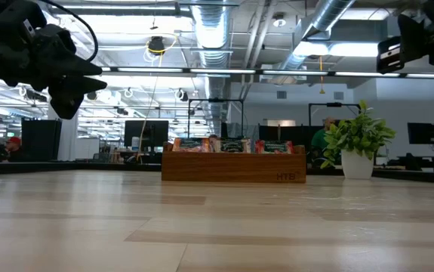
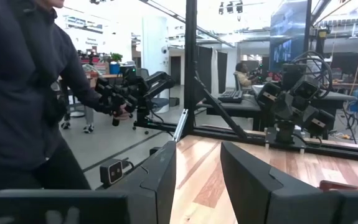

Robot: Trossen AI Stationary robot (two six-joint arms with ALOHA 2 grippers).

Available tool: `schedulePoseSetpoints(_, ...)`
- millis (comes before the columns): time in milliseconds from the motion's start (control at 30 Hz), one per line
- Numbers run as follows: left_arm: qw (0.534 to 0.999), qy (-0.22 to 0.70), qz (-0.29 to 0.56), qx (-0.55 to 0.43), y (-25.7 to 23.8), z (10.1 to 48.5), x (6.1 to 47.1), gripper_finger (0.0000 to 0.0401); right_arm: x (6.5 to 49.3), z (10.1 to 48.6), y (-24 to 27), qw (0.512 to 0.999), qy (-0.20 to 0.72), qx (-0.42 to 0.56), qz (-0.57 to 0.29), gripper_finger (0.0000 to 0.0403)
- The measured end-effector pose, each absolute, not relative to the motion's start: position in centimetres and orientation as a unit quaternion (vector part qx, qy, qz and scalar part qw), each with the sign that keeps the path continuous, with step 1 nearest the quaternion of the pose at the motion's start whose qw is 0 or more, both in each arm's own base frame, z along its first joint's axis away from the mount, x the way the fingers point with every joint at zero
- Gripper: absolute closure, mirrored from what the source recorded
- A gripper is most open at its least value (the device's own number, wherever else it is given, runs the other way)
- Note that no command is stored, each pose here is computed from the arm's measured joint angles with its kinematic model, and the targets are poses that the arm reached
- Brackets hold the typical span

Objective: Pick & Place Tea
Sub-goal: Return to Home Position

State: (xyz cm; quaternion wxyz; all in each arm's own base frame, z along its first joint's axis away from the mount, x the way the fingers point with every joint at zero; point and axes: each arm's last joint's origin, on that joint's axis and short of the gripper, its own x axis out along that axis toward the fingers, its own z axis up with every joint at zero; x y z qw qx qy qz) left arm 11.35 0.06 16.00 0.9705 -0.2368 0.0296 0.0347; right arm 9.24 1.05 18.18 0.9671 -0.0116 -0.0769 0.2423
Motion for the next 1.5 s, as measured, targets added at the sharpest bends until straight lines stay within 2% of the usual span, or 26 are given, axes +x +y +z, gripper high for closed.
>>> schedulePoseSetpoints(1500, 0.969, 0.052, 0.040, -0.238, 0.06, 15.54, 11.30, 0.0277, 9.25, 18.18, 1.03, 0.968, -0.077, -0.011, 0.238, 0.0285)
